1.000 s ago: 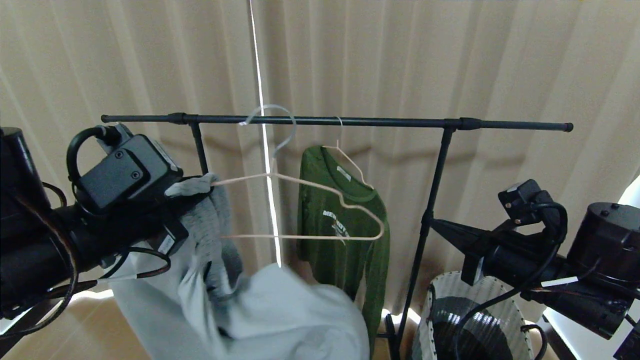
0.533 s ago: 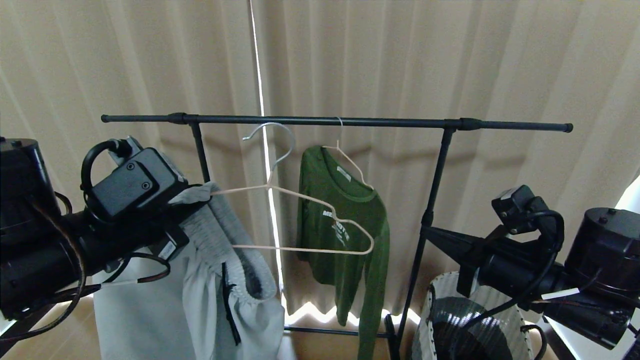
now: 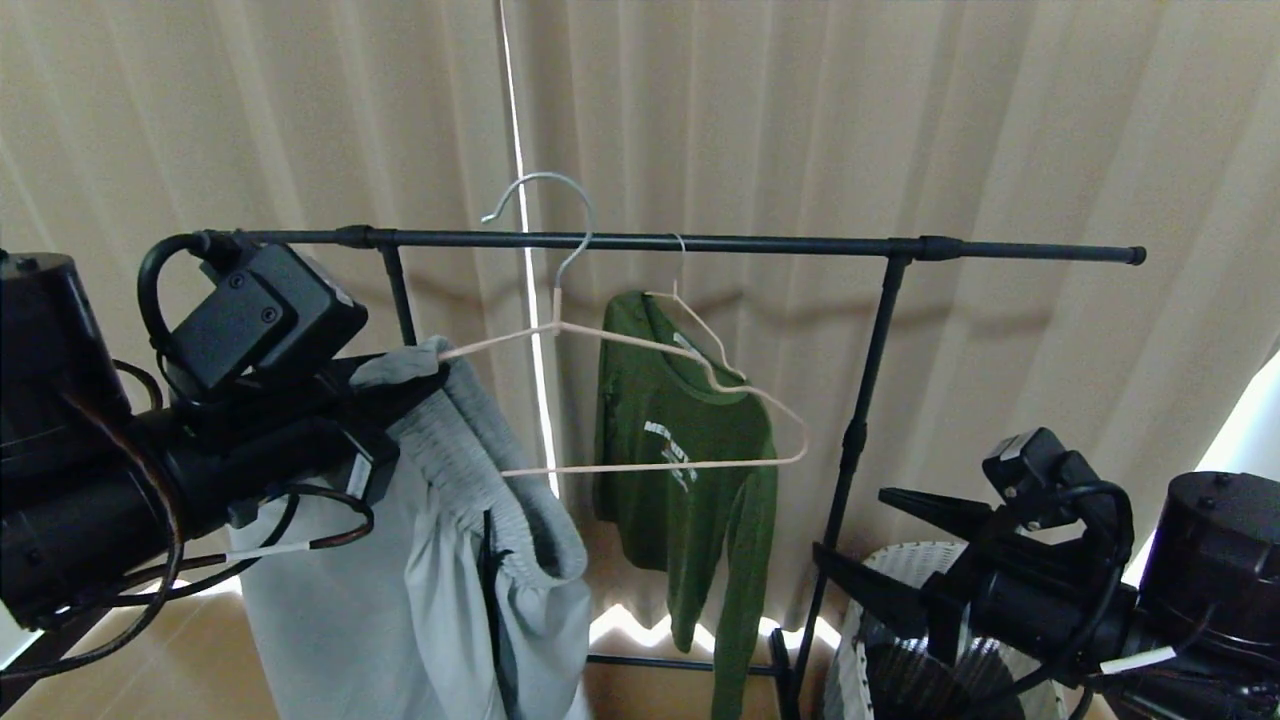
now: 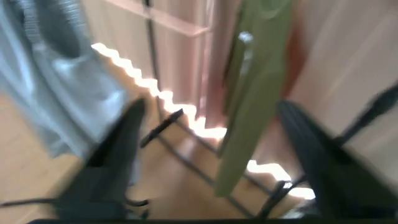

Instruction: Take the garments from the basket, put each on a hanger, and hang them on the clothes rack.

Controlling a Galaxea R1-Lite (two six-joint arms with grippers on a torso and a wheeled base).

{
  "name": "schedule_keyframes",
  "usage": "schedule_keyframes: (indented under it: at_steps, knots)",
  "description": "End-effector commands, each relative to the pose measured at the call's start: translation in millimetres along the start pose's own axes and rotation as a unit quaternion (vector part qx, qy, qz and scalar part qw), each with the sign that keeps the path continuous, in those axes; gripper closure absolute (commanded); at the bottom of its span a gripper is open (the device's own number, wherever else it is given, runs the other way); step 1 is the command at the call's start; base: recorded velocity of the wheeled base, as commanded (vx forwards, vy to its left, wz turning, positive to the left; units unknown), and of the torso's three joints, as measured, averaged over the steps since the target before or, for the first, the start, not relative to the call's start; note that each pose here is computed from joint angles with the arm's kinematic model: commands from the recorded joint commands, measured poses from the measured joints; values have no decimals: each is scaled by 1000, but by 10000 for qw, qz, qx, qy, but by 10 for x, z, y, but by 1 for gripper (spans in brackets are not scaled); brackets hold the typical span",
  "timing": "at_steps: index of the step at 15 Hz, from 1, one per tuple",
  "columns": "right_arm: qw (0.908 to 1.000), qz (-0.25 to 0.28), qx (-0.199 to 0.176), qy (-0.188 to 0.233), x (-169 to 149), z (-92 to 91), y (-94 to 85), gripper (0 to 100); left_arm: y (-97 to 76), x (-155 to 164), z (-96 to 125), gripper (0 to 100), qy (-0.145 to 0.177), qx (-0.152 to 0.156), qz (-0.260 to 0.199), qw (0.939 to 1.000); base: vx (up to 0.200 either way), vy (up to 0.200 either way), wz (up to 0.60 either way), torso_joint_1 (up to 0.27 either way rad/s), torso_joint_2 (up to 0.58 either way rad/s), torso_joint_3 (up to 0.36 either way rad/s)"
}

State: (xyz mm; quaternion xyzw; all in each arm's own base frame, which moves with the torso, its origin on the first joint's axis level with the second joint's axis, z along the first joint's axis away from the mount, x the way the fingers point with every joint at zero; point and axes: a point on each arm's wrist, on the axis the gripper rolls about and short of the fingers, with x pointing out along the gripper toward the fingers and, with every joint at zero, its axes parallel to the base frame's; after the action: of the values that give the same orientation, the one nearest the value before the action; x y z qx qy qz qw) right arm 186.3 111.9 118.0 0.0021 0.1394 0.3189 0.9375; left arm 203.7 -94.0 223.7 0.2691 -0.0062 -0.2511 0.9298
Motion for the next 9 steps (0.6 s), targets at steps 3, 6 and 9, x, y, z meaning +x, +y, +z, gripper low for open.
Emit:
schedule_keyframes:
  at_steps: [3, 6, 9]
  knots:
    - [9987, 496, 103, 44, 18, -12, 228, 0, -111, 75, 263, 100, -481, -357, -316, 9977, 0, 0, 0, 0, 0, 0]
    - [9966, 823, 40, -91, 55, 35, 375, 0, -213, 110, 417, 100, -751, -554, -571, 9940, 0, 0, 0, 0, 0, 0]
    - [9947, 1017, 27, -149, 88, 68, 470, 0, -280, 126, 469, 100, -830, -585, -721, 9922, 0, 0, 0, 0, 0, 0]
